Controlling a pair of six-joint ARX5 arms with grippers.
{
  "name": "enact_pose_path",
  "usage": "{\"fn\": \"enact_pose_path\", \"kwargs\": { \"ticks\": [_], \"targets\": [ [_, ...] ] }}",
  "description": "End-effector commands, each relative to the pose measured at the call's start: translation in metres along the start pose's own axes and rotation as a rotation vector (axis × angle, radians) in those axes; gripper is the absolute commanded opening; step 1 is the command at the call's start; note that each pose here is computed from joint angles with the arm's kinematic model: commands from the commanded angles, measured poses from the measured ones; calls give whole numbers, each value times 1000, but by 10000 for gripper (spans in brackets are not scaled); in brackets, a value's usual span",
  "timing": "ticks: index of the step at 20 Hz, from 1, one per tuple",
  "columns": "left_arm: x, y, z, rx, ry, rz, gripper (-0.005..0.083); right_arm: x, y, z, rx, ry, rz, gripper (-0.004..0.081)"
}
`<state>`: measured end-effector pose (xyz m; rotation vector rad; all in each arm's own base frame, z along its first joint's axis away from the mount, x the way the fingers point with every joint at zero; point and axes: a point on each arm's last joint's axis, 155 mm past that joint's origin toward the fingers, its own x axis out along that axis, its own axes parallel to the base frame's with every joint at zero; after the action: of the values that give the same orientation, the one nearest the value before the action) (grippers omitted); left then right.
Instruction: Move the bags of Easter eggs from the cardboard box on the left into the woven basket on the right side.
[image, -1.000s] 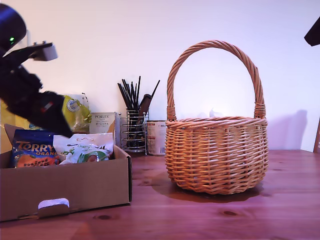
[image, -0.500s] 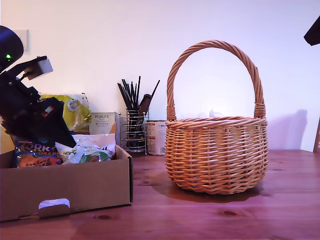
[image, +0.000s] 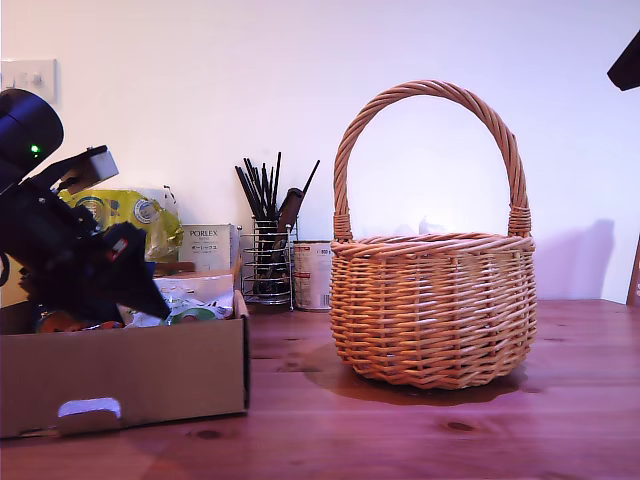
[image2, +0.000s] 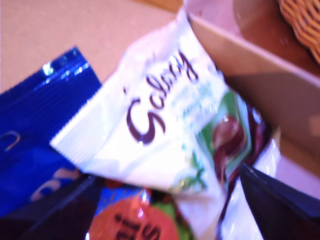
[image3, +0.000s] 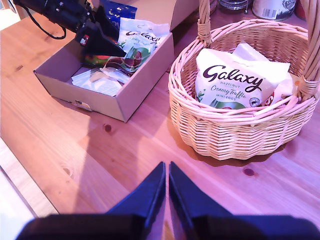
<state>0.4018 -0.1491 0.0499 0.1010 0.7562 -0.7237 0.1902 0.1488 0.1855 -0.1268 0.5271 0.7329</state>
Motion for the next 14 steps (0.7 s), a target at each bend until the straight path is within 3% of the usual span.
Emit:
{"fn": "enact_pose_path", "kwargs": {
  "ticks": [1, 9, 14],
  "targets": [
    [7, -14, -3, -12, -3, -56, 783, -2, -1, 5, -6, -15, -5, -12],
    [21, -68, 4, 72, -3, -177, 774, -2, -5, 8, -10, -29, -25, -12],
    [27, -76, 14, 132, -33, -155, 629, -2, -5, 8, -10, -29, -25, -12]
  ]
}}
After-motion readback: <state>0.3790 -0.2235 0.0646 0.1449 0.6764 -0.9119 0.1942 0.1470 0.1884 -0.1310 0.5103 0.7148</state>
